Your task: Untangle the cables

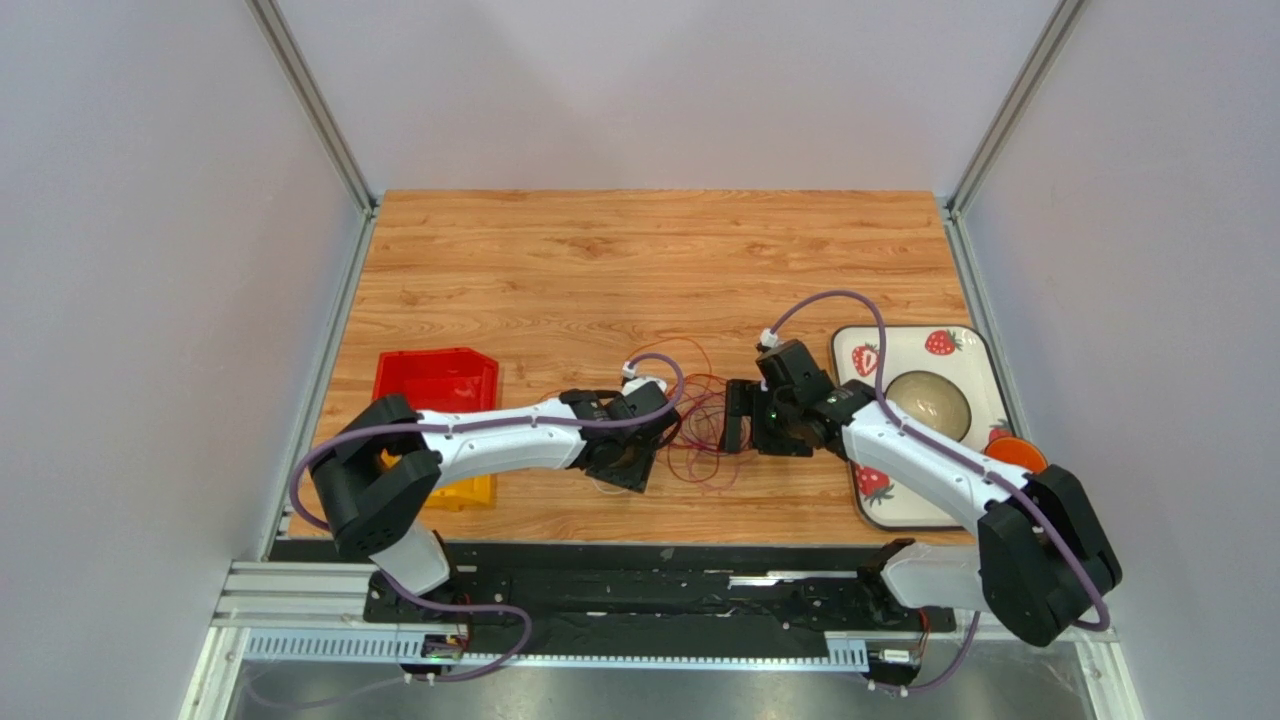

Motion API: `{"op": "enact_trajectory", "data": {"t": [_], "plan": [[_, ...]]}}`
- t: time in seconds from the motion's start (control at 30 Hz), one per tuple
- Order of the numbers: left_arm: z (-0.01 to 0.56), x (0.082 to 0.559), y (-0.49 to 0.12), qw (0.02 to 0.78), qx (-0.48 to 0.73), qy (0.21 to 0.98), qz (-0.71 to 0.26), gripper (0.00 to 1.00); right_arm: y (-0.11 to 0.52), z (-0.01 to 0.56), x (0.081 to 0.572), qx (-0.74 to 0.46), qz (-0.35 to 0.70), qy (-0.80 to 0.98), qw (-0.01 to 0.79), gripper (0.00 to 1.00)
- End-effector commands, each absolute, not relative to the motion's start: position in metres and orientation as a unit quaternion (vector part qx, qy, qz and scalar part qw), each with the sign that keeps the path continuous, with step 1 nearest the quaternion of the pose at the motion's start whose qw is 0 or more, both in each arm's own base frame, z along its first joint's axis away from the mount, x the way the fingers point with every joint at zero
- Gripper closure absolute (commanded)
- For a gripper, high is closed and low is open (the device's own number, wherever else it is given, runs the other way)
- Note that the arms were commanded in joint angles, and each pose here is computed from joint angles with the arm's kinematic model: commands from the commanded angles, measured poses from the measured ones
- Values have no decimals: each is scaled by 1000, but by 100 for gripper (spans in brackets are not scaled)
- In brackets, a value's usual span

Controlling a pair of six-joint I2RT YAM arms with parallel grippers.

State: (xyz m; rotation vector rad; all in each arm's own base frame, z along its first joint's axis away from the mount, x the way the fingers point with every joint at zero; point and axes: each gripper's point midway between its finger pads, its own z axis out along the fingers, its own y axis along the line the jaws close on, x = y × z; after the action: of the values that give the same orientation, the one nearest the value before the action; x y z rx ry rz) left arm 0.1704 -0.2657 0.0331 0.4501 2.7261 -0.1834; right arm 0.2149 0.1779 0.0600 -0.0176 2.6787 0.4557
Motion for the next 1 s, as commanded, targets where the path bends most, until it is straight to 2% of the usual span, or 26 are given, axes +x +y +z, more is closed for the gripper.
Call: {"op": "enact_trajectory", "data": {"t": [0.0,0.23,0.5,0.67,0.97], "plan": [[35,172,-279,208,173,960,-68,48,189,65,227,-7,179,957,229,17],[35,179,-269,236,196,951,-26,33,195,55,226,-13,182,959,216,17],[41,188,-270,265,241,934,-11,32,199,51,229,-18,181,960,211,17],[34,195,-270,266,272,925,12,32,201,48,229,-19,181,961,209,17],[20,197,-286,256,295,921,-6,29,201,42,228,-22,177,963,204,17]]}}
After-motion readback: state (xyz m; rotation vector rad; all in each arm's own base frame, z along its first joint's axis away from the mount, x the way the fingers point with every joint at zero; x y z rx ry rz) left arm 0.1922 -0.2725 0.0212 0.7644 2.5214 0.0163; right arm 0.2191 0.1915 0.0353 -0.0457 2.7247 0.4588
